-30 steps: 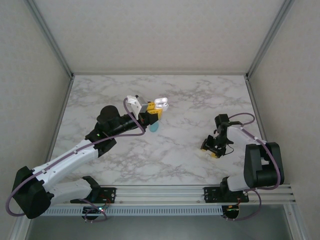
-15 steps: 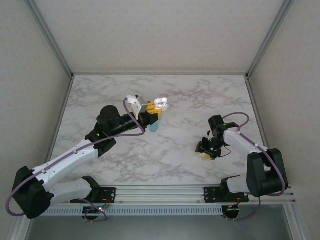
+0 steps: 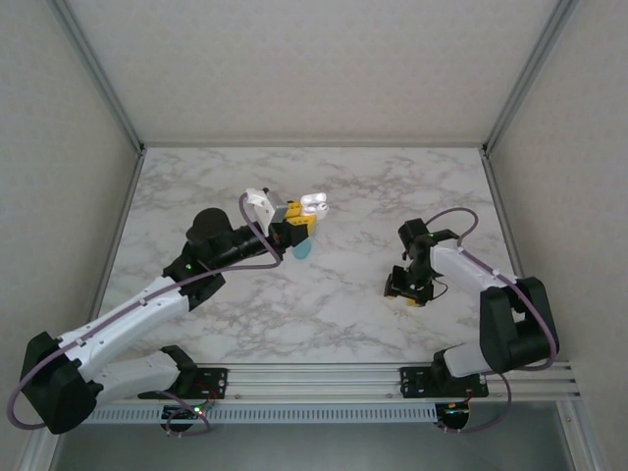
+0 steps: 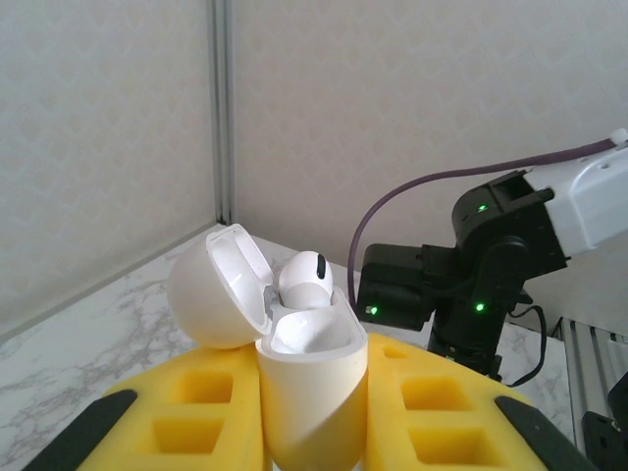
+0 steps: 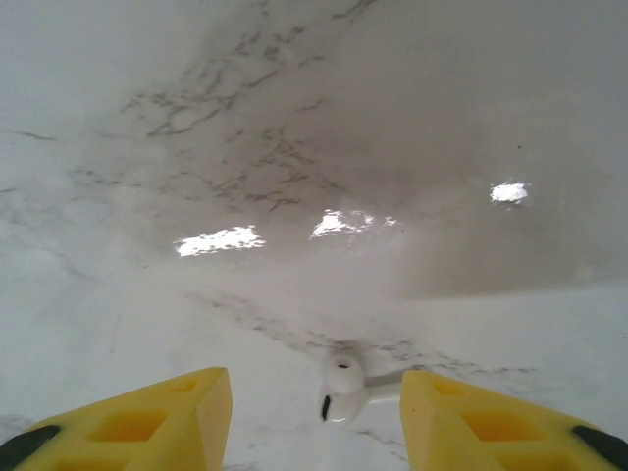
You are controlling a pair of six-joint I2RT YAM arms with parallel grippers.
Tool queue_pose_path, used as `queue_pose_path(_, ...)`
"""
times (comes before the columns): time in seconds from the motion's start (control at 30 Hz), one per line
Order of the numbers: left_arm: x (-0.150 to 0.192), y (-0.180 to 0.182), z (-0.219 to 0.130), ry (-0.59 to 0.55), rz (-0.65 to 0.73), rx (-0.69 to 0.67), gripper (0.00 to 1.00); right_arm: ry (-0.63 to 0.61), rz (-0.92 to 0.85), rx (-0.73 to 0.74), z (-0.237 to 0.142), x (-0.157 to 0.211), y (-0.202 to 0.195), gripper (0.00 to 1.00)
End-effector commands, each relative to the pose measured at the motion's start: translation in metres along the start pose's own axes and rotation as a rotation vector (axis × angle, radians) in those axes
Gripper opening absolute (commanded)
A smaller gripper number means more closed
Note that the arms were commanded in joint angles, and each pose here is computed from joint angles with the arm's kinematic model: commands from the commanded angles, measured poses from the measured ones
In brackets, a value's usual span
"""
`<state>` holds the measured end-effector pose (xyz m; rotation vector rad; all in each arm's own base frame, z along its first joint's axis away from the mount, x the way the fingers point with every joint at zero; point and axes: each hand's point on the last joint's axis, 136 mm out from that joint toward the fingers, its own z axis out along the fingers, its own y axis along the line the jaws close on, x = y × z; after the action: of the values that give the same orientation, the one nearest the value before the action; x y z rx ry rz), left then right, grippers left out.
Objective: Insert the wireless bluetooth earbuds into the charging case
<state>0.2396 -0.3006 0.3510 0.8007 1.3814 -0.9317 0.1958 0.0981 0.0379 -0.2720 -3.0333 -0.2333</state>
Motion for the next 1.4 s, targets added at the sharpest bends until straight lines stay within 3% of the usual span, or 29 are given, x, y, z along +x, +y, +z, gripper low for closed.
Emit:
queue_pose_path(0.0, -0.006, -0.003, -0.006, -0.020, 0.012, -0.008, 0.00, 0.043, -0.046, 0.060, 0.004, 0.006, -0.004, 0.50)
queue_pose_path(0.27, -0.006, -0.003, -0.008, -0.018, 0.017, -0.011, 0.00, 0.109, 0.030, 0.095, 0.018, 0.022, -0.012, 0.51)
queue_pose_path(0.73, -0.003, -0.003, -0.006, -0.013, 0.013, -0.007, 0.00, 0.140, 0.033, 0.000, 0.016, 0.044, 0.009, 0.51)
queue_pose_path(0.93, -0.003, -0.003, -0.008, -0.014, 0.013, -0.009, 0.00, -0.031, -0.006, 0.088, 0.001, 0.016, -0.001, 0.52)
queue_pose_path(1.07, -0.005, -0.004, -0.008, -0.015, 0.013, -0.007, 0.00, -0.065, -0.021, 0.113, 0.004, 0.000, -0.006, 0.56)
queue_pose_path(1.37, -0.004, -0.003, -0.007, -0.012, 0.010, -0.008, 0.00, 0.049, -0.014, 0.055, 0.030, 0.013, 0.001, 0.57)
